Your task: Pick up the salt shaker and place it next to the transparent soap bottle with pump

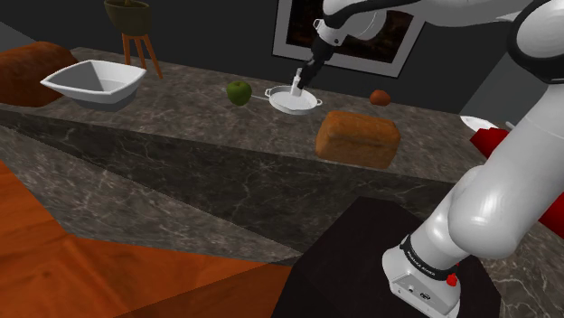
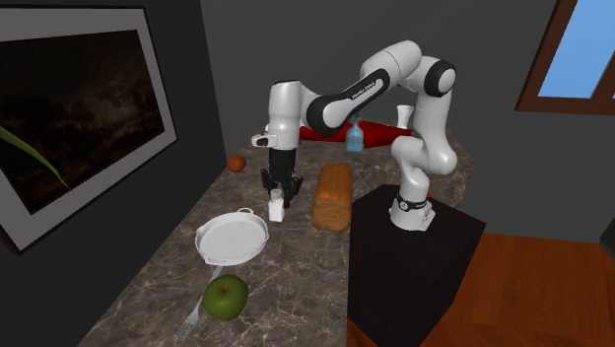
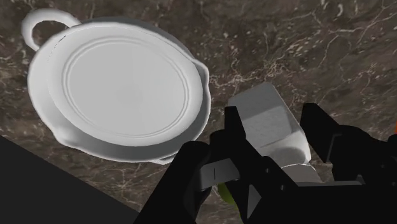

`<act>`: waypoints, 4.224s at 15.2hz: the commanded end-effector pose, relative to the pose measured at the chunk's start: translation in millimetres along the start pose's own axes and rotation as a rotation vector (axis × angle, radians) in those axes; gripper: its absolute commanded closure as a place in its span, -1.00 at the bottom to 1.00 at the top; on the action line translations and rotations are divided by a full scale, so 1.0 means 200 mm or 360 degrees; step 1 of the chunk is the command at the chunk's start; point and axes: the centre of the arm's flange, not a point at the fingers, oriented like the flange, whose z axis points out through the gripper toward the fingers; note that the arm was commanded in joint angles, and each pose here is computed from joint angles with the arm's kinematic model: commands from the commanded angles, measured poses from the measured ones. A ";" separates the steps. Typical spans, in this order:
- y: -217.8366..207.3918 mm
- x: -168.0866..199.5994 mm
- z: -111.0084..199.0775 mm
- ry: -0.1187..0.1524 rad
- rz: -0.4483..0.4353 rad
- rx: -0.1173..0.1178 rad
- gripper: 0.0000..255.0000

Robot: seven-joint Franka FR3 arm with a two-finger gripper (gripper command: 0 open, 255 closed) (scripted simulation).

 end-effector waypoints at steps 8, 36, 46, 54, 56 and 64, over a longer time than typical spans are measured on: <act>-0.02 0.07 -0.23 0.0000 0.0000 0.0000 1.00; -0.09 0.05 -0.90 0.0000 0.0000 0.0000 1.00; -0.12 -0.59 -1.07 0.0000 0.0000 0.0000 1.00; -0.14 -1.10 -1.21 0.0000 0.0000 0.0000 1.00; -0.15 -1.22 -1.25 0.0000 0.0000 0.0000 1.00; -0.17 -1.73 -1.39 0.0000 0.0000 0.0000 1.00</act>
